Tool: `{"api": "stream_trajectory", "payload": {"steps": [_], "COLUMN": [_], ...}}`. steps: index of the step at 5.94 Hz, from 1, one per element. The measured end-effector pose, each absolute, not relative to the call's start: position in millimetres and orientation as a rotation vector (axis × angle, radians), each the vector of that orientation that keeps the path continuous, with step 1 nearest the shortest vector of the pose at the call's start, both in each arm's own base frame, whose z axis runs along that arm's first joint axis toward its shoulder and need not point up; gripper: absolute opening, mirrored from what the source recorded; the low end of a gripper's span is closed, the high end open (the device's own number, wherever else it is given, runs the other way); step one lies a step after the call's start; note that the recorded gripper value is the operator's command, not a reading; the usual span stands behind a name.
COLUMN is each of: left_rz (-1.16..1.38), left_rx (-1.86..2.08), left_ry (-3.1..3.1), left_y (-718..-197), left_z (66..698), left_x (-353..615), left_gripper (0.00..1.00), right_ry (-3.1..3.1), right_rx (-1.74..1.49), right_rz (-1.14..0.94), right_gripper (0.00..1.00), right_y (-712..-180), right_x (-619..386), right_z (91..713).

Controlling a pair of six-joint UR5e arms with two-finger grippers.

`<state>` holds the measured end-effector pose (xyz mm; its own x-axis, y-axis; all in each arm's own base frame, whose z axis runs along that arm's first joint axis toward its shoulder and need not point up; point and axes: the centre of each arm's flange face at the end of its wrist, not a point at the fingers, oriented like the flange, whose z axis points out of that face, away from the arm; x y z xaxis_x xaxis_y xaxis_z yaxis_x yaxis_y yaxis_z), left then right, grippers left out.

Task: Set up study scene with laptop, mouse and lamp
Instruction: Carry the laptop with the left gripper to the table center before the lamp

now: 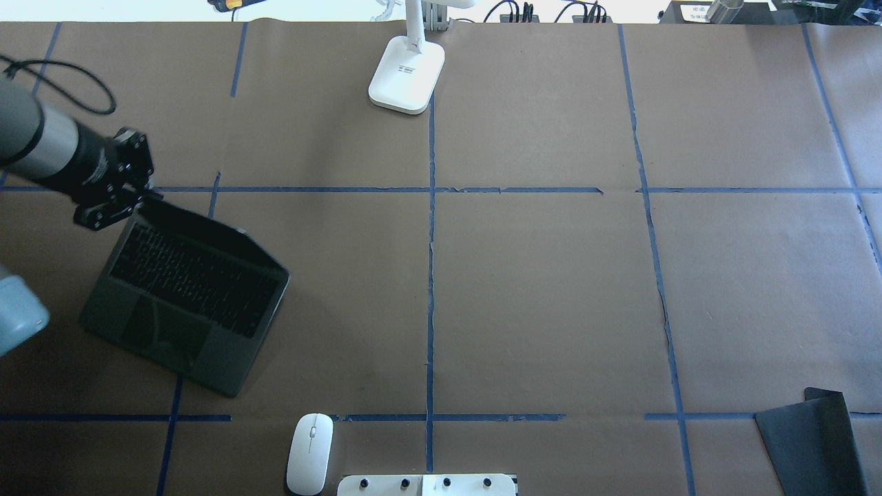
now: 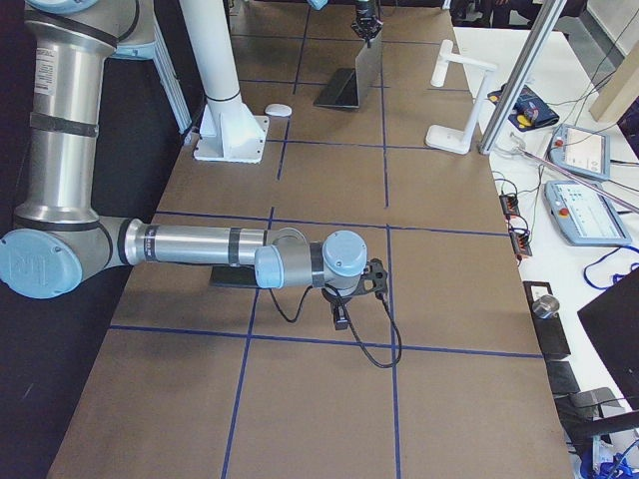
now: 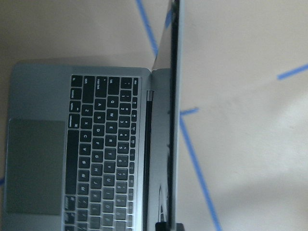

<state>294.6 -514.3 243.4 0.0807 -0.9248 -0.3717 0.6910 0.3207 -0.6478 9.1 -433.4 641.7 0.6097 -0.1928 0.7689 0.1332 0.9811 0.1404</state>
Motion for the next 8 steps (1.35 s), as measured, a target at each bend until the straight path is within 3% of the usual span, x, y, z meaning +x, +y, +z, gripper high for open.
{"api": "stream_trajectory", "payload": {"steps": [2, 5, 8], "left_rz": [-1.335, -1.454, -1.510], "left_rx": [-0.409, -0.525, -0.486], "left_ry": [0.858, 0.843, 0.825], "left_y": [-554, -570, -594], "left_z": [181, 75, 56], "left_x": [347, 453, 497], "left_gripper": [0.00, 0.00, 0.00], "right_ry": [-0.899, -0.898, -0.901], "right_rx": [0.072, 0.072, 0.071], "right_rz": [-0.189, -0.188, -0.187], "right_gripper": [1.00, 1.00, 1.00], "right_y": [-433, -434, -433], "right_x": [9, 9, 9], "right_z": [641, 641, 641]}}
